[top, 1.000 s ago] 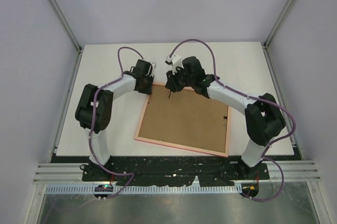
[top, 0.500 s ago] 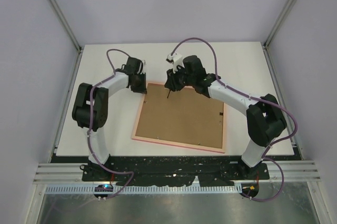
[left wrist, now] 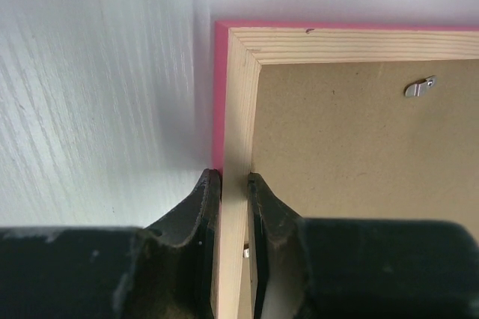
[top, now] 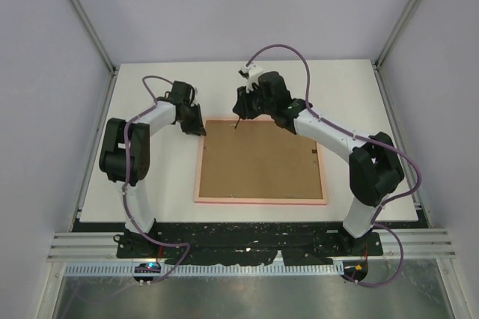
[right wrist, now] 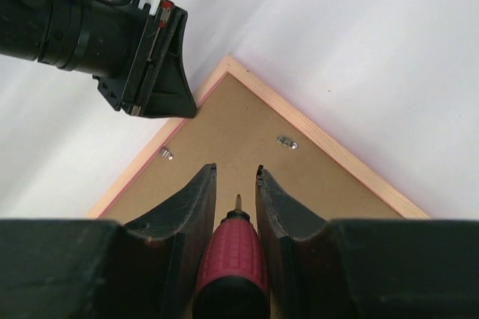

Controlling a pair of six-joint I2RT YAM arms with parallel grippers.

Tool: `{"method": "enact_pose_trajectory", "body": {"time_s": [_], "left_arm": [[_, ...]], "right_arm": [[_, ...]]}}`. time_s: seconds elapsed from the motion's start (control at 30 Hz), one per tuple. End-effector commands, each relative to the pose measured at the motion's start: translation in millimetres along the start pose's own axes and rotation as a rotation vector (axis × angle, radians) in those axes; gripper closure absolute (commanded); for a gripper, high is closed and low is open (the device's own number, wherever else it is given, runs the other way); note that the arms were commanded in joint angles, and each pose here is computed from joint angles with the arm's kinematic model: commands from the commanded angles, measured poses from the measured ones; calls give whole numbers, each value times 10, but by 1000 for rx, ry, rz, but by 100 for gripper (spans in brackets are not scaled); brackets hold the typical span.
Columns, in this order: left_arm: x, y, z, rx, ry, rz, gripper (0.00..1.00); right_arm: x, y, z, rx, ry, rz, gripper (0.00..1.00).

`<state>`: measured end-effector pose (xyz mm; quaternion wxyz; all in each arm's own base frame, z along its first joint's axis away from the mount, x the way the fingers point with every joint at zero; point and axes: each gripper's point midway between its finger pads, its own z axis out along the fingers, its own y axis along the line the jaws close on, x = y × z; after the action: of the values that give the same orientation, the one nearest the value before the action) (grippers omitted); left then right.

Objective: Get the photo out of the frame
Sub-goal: Adjust the photo frame at the center of the board.

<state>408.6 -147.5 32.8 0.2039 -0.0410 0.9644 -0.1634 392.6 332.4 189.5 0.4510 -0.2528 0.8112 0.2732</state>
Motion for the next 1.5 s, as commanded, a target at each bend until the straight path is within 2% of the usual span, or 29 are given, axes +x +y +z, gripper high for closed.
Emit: {"method": "enact_pose_trajectory", "body": {"time_s": [0.0, 0.23, 0.33, 0.47, 0.63, 0.87, 1.07, 1.47], "left_arm": [[30, -212, -107, 81, 52, -69, 99], [216, -296, -75, 138, 79, -140, 92], [275, -318, -67, 164, 72, -148, 88], [216, -357, -32, 196, 51, -123, 71], [94, -395, -63, 211, 19, -81, 63], [-66, -455, -92, 243, -25, -38, 61], [-51, -481, -13, 278, -23, -34, 62], [-25, -210, 133, 223, -33, -70, 64]], "right_arm": [[-260, -23, 116, 24, -65, 55, 92], [-27, -100, 440, 47, 25, 172, 92], [-75, -69, 497, 37, 40, 203, 93], [-18, 18, 567, -12, 76, 218, 92], [-178, 5, 573, -7, 41, 183, 92], [-95, 29, 734, 2, 63, 260, 92], [-66, 164, 880, -5, 100, 280, 92], [164, 163, 830, 39, 155, 276, 92]]}}
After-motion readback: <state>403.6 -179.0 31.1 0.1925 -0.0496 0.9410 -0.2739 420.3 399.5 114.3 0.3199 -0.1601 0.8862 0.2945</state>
